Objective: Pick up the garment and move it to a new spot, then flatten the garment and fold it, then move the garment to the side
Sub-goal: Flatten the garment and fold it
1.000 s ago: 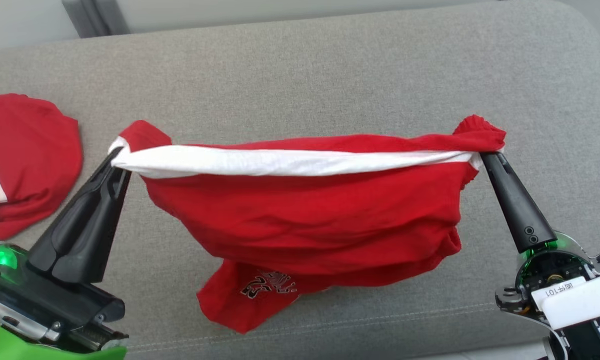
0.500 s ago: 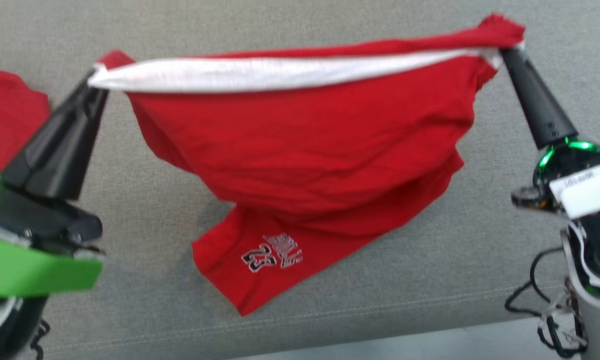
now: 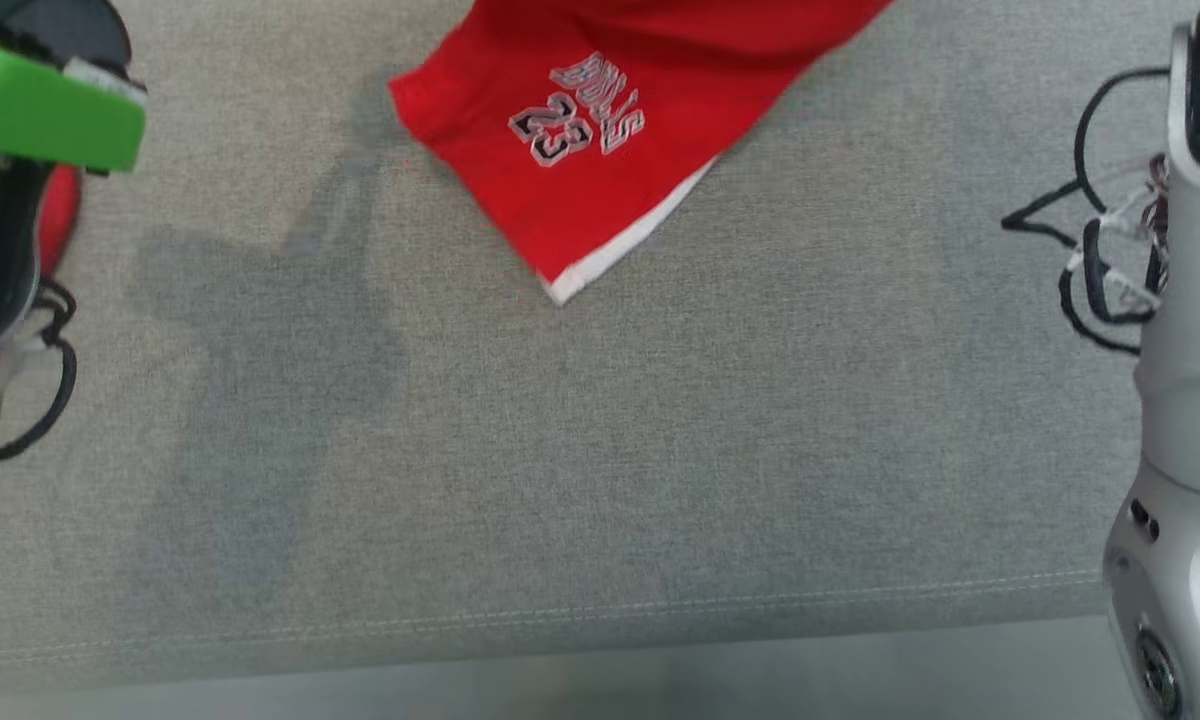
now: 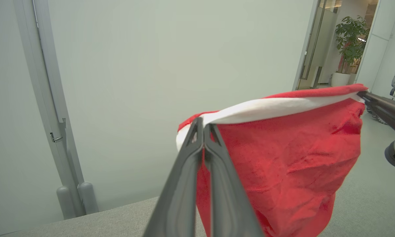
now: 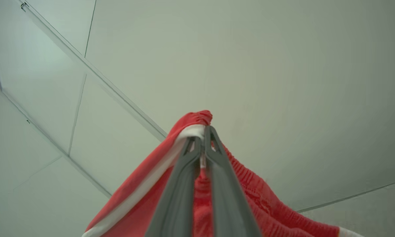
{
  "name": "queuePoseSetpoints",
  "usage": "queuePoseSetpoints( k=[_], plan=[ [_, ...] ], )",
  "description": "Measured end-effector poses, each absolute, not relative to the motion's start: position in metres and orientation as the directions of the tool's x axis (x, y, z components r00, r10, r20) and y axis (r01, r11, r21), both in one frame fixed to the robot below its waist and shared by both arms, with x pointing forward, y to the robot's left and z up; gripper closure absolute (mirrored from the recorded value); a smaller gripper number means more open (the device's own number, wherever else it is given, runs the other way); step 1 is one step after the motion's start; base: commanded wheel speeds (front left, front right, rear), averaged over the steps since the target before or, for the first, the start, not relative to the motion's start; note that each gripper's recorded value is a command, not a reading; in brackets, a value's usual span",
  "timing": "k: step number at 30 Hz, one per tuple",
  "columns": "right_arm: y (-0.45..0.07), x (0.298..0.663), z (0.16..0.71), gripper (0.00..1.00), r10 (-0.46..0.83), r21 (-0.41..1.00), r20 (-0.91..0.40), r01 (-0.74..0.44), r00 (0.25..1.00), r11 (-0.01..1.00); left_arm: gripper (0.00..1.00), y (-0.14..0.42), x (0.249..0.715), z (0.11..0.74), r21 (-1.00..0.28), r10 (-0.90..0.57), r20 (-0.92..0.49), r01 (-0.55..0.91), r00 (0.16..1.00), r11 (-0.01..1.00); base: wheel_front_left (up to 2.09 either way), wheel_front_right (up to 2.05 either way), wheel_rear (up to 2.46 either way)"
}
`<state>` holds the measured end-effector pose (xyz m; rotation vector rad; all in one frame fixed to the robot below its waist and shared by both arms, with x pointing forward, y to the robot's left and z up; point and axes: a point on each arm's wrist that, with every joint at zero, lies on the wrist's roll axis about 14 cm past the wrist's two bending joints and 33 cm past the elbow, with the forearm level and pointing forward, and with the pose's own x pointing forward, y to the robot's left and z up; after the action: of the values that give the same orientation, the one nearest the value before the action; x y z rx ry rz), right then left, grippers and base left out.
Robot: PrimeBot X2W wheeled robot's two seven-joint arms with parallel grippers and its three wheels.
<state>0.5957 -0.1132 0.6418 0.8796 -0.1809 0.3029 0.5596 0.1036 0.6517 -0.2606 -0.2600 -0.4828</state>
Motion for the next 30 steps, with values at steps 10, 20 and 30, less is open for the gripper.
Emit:
queuePoseSetpoints(
  k=[10, 20, 30],
  plan=[
    [-0.081, 0.609, 0.646, 1.00, 0.277, 0.678, 0.391, -0.478, 0.878, 0.558, 1.00, 0.110, 0.577, 0.680, -0.066, -0.367, 0.514, 0.463, 0.775, 0.884, 0.00, 0.00, 0.00],
    [-0.099, 0.510, 0.443, 1.00, 0.285, 0.833, -0.145, -0.038, 0.947, 0.551, 1.00, 0.111, 0.490, 0.467, -0.410, -0.298, 0.000, 0.272, 0.955, 0.871, 0.00, 0.00, 0.00],
    [-0.117, 0.454, 0.435, 1.00, 0.268, 0.825, -0.203, 0.016, 0.942, 0.565, 1.00, 0.097, 0.447, 0.462, -0.472, -0.303, -0.029, 0.254, 0.953, 0.844, 0.00, 0.00, 0.00]
  ],
)
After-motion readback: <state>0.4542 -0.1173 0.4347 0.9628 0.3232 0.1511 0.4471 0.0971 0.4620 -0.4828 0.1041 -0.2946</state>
